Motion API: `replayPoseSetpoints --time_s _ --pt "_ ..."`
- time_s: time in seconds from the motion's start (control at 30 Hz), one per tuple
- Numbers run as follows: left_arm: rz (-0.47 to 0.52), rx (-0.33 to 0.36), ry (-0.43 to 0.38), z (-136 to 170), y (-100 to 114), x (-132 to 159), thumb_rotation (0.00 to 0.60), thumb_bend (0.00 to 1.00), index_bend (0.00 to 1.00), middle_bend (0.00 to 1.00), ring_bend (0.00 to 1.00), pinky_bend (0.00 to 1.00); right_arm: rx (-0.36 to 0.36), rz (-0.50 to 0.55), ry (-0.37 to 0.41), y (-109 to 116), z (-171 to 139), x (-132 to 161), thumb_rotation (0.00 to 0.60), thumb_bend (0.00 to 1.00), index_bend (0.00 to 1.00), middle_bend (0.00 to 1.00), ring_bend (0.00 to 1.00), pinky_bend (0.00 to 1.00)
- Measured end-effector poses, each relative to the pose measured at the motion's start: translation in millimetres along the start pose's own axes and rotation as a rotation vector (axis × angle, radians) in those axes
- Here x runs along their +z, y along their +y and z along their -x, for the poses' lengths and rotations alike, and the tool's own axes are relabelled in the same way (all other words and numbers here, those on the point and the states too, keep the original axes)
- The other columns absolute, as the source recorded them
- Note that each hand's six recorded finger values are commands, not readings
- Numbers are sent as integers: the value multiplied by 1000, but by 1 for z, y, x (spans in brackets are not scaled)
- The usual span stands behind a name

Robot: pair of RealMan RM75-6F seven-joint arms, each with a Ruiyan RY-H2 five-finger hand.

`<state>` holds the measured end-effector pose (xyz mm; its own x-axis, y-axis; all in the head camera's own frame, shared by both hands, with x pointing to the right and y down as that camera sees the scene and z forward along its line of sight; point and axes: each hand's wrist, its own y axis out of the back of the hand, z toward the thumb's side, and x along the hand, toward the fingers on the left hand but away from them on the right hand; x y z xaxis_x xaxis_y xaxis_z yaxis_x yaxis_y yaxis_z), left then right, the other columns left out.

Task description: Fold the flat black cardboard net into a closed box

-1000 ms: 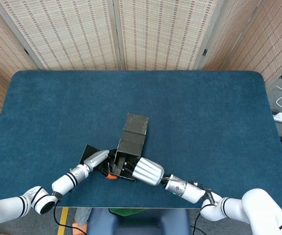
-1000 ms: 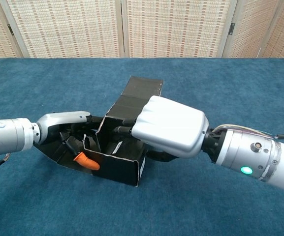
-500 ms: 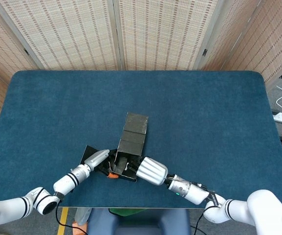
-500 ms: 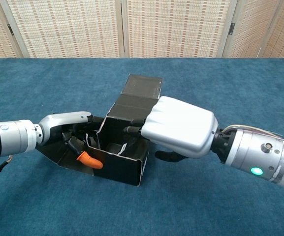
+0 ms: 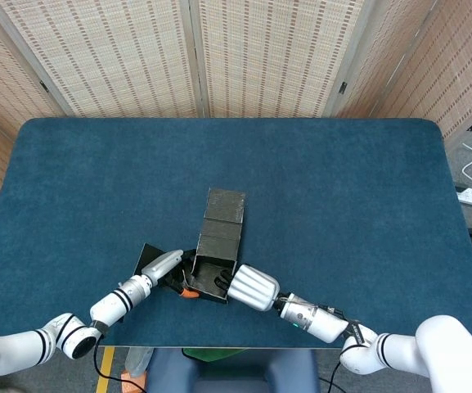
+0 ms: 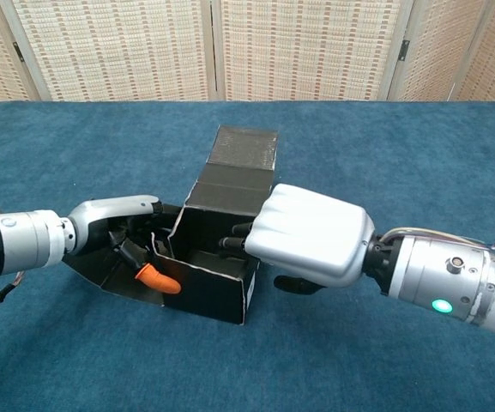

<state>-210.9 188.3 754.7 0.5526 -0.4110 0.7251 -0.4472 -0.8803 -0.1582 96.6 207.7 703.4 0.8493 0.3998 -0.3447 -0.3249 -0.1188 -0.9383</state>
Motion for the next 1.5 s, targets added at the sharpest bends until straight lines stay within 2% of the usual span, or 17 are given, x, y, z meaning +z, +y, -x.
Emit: replayPoseSetpoints --time_s 0.3,0.4,0.53,0.87,1.33,1.43,1.5 --pt "7 7 -2 1 3 0 600 173 349 375 450 588 8 -7 20 4 9 -1 600 276 914 931 833 1000" --pt "14 7 3 1 3 -2 600 175 349 375 451 589 11 -2 21 6 12 -3 600 275 969 990 837 1000" --pt "17 11 6 1 3 -3 600 175 349 375 451 589 26 2 27 4 14 -4 600 275 999 1000 841 1000" --pt "8 19 8 0 3 -5 600 177 349 375 451 589 84 5 49 -9 15 -3 600 278 1000 1000 850 1000" --pt "14 29 9 0 4 -6 600 179 349 375 451 587 54 6 39 -4 14 -9 600 285 1000 1000 855 1000" --pt "13 35 8 1 5 -5 600 179 347 375 446 577 42 -16 40 -2 13 -12 600 282 932 920 830 1000" --pt "9 44 5 1 6 -5 600 179 336 371 413 557 27 -31 39 1 12 -16 600 246 747 741 814 1000"
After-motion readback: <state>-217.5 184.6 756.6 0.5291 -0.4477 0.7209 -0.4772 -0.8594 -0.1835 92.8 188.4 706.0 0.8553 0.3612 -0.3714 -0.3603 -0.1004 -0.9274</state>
